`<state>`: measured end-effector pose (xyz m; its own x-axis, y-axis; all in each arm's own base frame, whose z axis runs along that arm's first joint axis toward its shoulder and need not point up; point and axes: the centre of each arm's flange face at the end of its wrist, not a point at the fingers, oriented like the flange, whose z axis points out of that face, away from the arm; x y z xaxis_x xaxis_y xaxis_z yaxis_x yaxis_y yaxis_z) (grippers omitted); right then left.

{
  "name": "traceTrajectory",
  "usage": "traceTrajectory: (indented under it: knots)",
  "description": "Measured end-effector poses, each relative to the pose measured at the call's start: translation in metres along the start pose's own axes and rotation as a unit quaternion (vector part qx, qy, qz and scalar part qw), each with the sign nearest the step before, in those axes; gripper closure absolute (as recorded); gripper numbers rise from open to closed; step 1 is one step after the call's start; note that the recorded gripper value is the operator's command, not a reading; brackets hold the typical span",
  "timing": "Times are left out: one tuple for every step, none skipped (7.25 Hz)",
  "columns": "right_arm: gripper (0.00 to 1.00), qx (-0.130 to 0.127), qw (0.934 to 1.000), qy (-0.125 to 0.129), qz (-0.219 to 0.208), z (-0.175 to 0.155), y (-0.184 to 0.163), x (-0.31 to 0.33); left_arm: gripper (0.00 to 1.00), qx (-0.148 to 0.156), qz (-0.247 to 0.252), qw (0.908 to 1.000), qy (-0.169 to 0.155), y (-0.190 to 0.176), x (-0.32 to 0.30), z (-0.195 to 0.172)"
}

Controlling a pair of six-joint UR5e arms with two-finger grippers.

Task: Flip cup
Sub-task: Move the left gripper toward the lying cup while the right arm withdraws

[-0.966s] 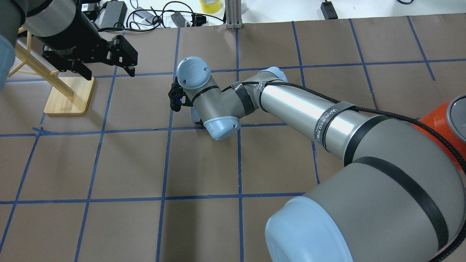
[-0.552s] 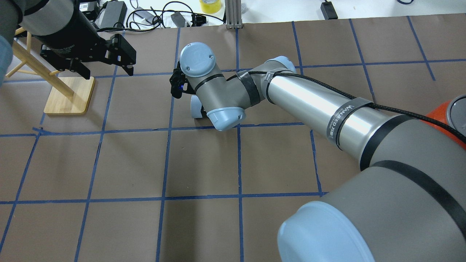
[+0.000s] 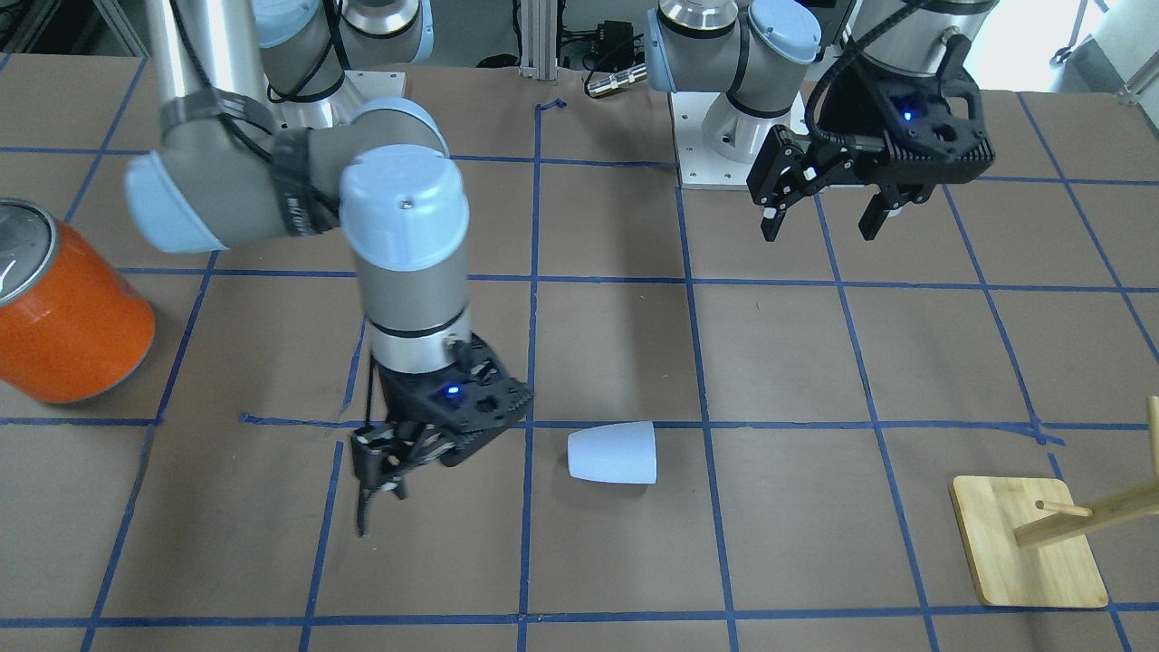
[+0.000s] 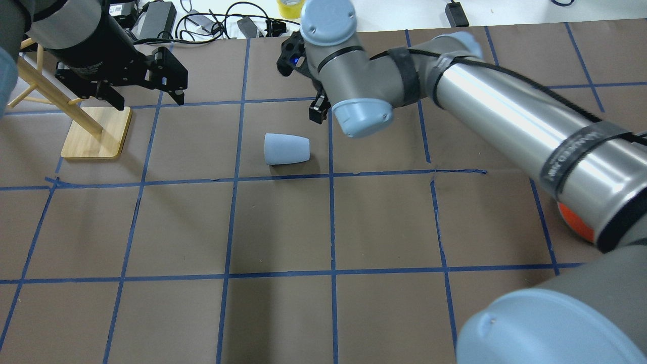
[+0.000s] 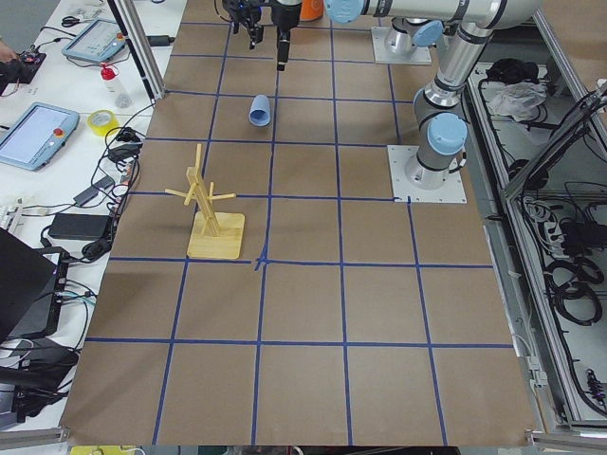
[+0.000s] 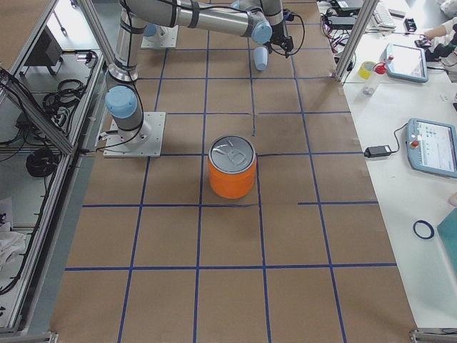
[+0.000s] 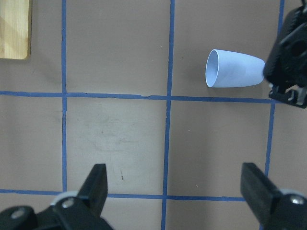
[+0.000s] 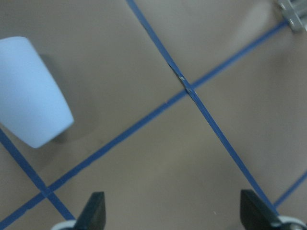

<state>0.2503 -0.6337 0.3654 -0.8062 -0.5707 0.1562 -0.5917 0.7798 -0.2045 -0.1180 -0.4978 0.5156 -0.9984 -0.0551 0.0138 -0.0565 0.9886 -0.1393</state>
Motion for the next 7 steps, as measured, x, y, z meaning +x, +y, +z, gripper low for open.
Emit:
traceTrajectory:
  knots:
    - [0.0, -0.008, 0.9946, -0.025, 0.101, -0.005, 0.025, 0.06, 0.0, -0.007, 0.001, 0.9999, 0.015, -0.012, 0.003, 0.019]
    - [0.0, -0.023, 0.9835, -0.038, 0.175, -0.009, 0.051, 0.105, 0.0, -0.023, 0.001, 0.9988, 0.043, -0.027, 0.008, 0.048]
    - [0.0, -0.034, 0.9681, -0.033, 0.246, -0.016, 0.066, 0.129, 0.0, -0.037, 0.003, 0.9971, 0.067, -0.045, 0.013, 0.081]
    - [0.0, -0.042, 0.951, -0.023, 0.305, -0.025, 0.072, 0.137, 0.0, -0.051, 0.008, 0.9946, 0.09, -0.062, 0.017, 0.116]
    - [0.0, -0.047, 0.9407, -0.018, 0.335, -0.036, 0.076, 0.136, 0.0, -0.07, 0.013, 0.9906, 0.117, -0.076, 0.022, 0.155]
    - [0.0, -0.048, 0.936, -0.014, 0.348, -0.046, 0.078, 0.135, 0.0, -0.086, 0.014, 0.9859, 0.142, -0.088, 0.027, 0.195]
    - [0.0, -0.05, 0.9335, -0.013, 0.355, -0.051, 0.08, 0.134, 0.0, -0.102, 0.011, 0.9803, 0.168, -0.094, 0.032, 0.228]
